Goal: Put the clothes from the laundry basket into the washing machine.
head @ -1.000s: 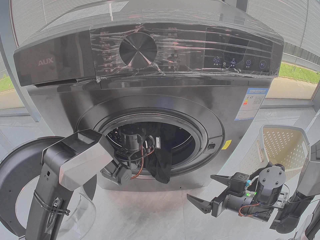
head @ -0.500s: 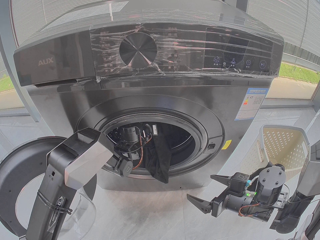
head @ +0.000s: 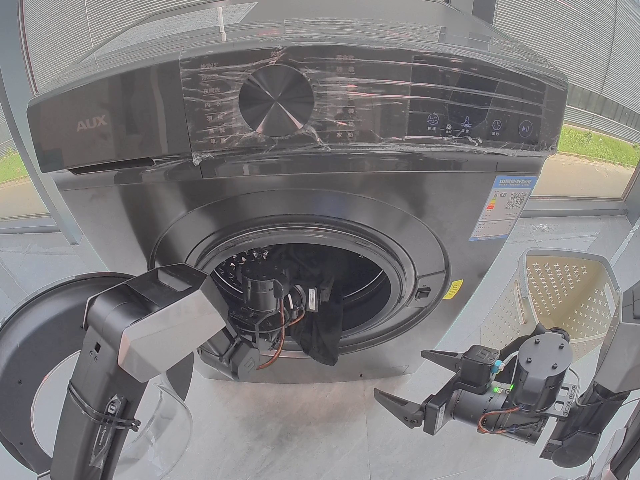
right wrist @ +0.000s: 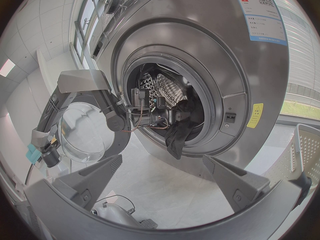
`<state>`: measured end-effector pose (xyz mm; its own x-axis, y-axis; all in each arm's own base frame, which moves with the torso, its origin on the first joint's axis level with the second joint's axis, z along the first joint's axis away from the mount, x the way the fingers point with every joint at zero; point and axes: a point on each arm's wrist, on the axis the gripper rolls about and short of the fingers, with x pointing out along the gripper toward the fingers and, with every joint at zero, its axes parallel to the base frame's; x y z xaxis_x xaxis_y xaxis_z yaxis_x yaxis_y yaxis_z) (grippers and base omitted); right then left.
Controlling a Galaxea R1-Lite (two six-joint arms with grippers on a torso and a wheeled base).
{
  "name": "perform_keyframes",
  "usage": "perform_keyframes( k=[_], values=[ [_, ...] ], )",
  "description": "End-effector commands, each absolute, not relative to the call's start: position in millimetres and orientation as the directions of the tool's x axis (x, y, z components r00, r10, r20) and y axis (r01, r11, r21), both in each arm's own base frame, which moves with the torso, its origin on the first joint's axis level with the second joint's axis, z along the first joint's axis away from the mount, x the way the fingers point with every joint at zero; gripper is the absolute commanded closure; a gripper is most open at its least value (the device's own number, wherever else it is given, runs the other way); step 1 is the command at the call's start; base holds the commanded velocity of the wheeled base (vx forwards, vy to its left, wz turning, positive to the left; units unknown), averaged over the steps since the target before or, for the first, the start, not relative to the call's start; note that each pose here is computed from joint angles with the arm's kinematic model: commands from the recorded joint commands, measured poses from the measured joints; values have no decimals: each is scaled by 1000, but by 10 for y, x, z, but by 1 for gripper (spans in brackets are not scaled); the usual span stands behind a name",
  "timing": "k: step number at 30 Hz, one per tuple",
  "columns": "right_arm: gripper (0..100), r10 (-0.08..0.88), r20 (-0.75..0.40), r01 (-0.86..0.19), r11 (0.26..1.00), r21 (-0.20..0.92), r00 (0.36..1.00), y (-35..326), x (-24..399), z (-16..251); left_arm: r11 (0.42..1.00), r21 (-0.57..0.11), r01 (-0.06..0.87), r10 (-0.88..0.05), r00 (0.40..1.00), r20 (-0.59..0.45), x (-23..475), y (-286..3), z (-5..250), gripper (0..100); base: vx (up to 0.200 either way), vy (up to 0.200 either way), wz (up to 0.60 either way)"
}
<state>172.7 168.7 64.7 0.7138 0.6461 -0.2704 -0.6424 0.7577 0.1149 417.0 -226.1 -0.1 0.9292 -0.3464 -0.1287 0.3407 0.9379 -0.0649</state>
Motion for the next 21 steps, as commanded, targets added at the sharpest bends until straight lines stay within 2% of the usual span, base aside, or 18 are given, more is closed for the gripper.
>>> perform_keyframes(
  k=[1, 5, 14, 21],
  values=[
    [0, 647, -274, -643, 757, 116, 712, 1691, 1725, 638, 909, -67, 411, -416, 890, -188, 3917, -2275, 51, 0, 0, 0, 0],
    [0, 647, -275, -643, 757, 116, 711, 1691, 1725, 636, 897, -67, 436, -439, 867, -235, 3818, -2271, -44, 0, 0, 0, 0],
    [0, 653, -274, -650, 751, 115, 706, 1713, 1710, 636, 901, -62, 429, -428, 857, -287, 3830, -2254, -309, 0, 0, 0, 0],
    [0, 662, -269, -659, 743, 116, 700, 1733, 1694, 643, 903, -60, 426, -424, 860, -284, 3901, -2295, -450, 0, 0, 0, 0]
  ],
)
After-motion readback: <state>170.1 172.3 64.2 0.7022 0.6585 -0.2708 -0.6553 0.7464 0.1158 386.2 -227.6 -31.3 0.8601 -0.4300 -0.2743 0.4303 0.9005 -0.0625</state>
